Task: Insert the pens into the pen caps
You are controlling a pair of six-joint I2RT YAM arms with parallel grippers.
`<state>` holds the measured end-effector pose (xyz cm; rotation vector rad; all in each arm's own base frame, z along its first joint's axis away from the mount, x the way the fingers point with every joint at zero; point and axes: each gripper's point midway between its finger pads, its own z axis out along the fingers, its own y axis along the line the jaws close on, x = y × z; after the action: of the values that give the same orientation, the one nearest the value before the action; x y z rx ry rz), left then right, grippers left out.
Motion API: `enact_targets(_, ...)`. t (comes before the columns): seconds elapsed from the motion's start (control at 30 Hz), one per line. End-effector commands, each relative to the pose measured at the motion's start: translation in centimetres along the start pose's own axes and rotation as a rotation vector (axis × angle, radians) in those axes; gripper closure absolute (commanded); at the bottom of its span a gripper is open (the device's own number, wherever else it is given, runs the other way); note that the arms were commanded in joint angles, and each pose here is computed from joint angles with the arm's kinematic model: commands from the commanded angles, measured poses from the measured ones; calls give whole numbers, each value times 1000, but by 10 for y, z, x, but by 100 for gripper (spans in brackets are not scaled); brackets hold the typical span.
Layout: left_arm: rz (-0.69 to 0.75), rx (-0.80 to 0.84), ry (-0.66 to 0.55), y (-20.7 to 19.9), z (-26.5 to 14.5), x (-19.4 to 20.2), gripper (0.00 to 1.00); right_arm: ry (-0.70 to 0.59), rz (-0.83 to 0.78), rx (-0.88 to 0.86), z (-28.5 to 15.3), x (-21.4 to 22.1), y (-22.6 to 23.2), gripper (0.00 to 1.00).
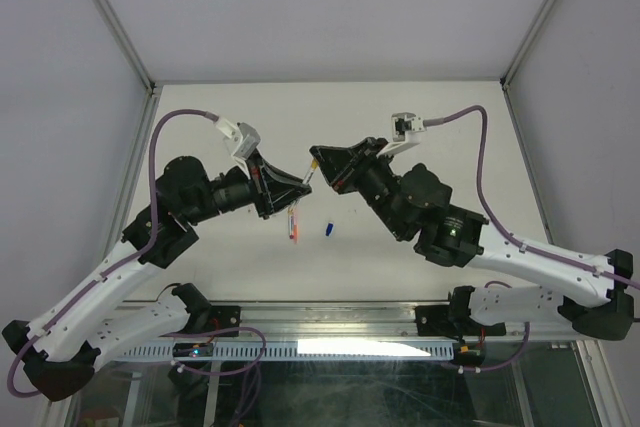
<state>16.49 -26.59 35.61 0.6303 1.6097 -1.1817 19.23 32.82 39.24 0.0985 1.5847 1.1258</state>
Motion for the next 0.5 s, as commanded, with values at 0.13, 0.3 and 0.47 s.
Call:
enact_targets(0.13, 170, 35, -278, -18, -5, -76, 100, 84, -257, -125, -22, -26, 45, 62)
enact_targets(0.3, 147, 27, -251, -13, -6, -60, 100, -24, -236, -168, -38, -68, 56, 53)
enact_targets(0.47, 137, 58, -257, -19, -9, -57, 100, -25, -222, -154, -43, -64, 46, 52)
